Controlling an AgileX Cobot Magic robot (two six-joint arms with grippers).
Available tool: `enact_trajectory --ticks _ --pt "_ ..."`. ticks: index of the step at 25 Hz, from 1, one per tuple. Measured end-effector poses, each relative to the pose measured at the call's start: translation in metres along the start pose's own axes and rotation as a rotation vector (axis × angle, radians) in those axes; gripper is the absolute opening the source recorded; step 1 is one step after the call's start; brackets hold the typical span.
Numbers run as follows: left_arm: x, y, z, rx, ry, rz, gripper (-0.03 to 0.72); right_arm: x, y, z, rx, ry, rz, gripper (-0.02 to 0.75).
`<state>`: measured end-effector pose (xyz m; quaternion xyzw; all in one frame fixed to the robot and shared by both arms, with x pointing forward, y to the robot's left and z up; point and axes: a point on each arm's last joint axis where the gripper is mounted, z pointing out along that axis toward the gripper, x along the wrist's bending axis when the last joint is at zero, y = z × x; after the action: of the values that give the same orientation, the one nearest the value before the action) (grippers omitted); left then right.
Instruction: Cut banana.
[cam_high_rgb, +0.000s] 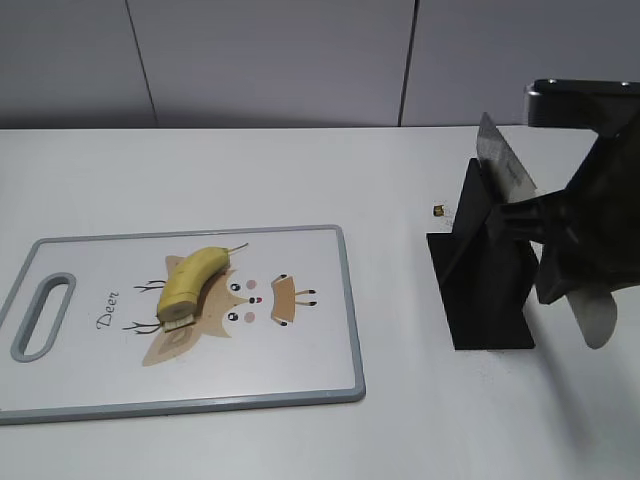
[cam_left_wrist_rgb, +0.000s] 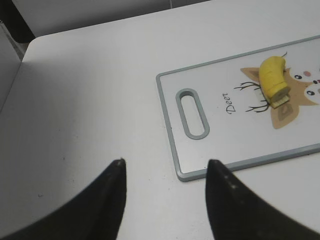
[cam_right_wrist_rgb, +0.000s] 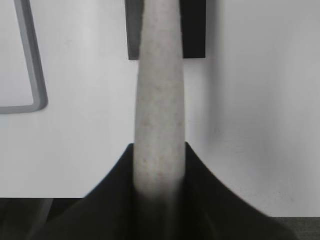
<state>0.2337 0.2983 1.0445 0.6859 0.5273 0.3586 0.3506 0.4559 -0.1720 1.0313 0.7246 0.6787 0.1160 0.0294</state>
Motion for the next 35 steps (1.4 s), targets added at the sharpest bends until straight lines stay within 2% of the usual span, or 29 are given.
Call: enact_trajectory --ticks 7,13,19,22,28,35 --pt "0.000 0.000 0.000 0.000 0.000 0.000 0.498 -0.002 -0.002 -0.031 -0.065 0.043 -0.009 0.159" --pt "0.000 0.002 -0.002 -0.013 0.001 0.000 0.498 0.003 0.006 -0.056 -0.107 0.053 -0.212 0.159" --pt "0.003 0.030 -0.008 -0.010 -0.019 0.009 0.498 0.017 0.027 -0.073 -0.151 0.052 -0.449 0.159" --pt "0.003 0.051 -0.006 -0.013 -0.054 0.048 0.514 0.028 0.044 -0.069 -0.117 0.032 -0.539 0.159" --pt "0.003 0.083 0.013 0.007 -0.125 0.111 0.630 0.050 0.075 -0.054 -0.097 0.015 -0.786 0.159" --pt "-0.008 0.103 0.061 0.122 -0.354 0.245 0.642 0.067 0.090 -0.023 -0.087 0.060 -1.204 0.159"
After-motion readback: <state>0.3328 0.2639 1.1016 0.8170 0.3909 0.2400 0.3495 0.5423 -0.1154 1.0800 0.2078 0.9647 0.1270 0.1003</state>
